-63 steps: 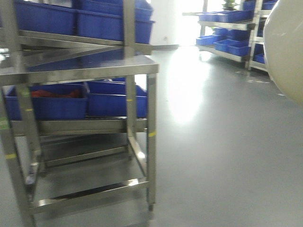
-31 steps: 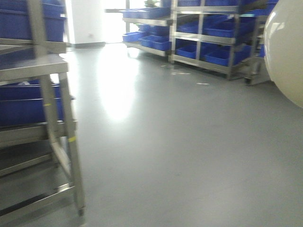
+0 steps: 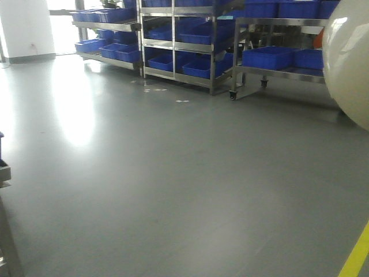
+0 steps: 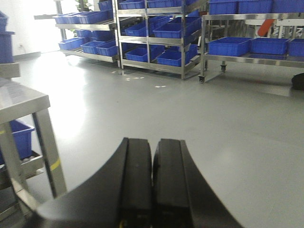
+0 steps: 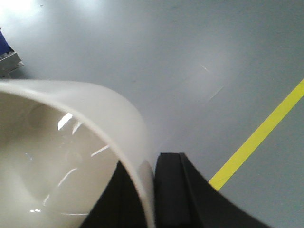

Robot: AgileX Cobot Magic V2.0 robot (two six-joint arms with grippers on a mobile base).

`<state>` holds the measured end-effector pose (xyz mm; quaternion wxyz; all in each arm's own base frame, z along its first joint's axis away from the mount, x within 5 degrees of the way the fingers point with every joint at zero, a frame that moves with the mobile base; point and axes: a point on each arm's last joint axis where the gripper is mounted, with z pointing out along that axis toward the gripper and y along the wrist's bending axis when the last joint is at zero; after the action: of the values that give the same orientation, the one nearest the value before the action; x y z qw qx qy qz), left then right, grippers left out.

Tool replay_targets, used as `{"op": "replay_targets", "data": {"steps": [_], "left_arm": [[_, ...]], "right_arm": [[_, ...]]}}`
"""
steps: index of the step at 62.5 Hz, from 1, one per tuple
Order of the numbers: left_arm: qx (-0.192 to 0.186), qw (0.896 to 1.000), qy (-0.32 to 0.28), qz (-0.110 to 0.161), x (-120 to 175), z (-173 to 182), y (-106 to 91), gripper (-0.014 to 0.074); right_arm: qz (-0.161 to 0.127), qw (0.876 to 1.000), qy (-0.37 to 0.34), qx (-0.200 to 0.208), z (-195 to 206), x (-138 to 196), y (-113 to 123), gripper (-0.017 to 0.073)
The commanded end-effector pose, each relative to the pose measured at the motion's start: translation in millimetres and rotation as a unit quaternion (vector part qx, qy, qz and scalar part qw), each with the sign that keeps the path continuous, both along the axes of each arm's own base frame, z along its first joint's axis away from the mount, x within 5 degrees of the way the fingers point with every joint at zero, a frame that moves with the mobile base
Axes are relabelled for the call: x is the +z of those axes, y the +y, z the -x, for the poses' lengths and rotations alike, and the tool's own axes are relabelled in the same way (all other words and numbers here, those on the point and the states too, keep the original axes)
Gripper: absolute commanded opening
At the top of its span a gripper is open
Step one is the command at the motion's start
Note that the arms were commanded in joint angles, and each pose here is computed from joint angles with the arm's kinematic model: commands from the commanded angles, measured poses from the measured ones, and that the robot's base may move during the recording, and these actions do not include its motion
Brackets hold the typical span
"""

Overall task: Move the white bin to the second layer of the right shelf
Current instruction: 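Drive the base away from the table holding the bin in the right gripper, then drive across the room toward the shelf rack with blue crates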

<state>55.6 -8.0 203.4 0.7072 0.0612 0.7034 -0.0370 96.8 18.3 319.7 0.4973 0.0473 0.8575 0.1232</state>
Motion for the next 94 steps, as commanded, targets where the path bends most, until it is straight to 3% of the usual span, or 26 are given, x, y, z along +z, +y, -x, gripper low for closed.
{"op": "replay_targets", "data": {"steps": [1, 94], "left_arm": [[0.001, 1.0, -0.03, 0.009, -4.0, -0.3, 0.3, 0.0085], [0.001, 1.0, -0.03, 0.009, -4.0, -0.3, 0.3, 0.0085]], "right_arm": [[-0.012, 0.998, -0.057, -0.004, -4.6, 16.9, 0.1, 0.0056], [-0.012, 0.998, -0.057, -0.004, -4.6, 17.0, 0.1, 0.0056]]}}
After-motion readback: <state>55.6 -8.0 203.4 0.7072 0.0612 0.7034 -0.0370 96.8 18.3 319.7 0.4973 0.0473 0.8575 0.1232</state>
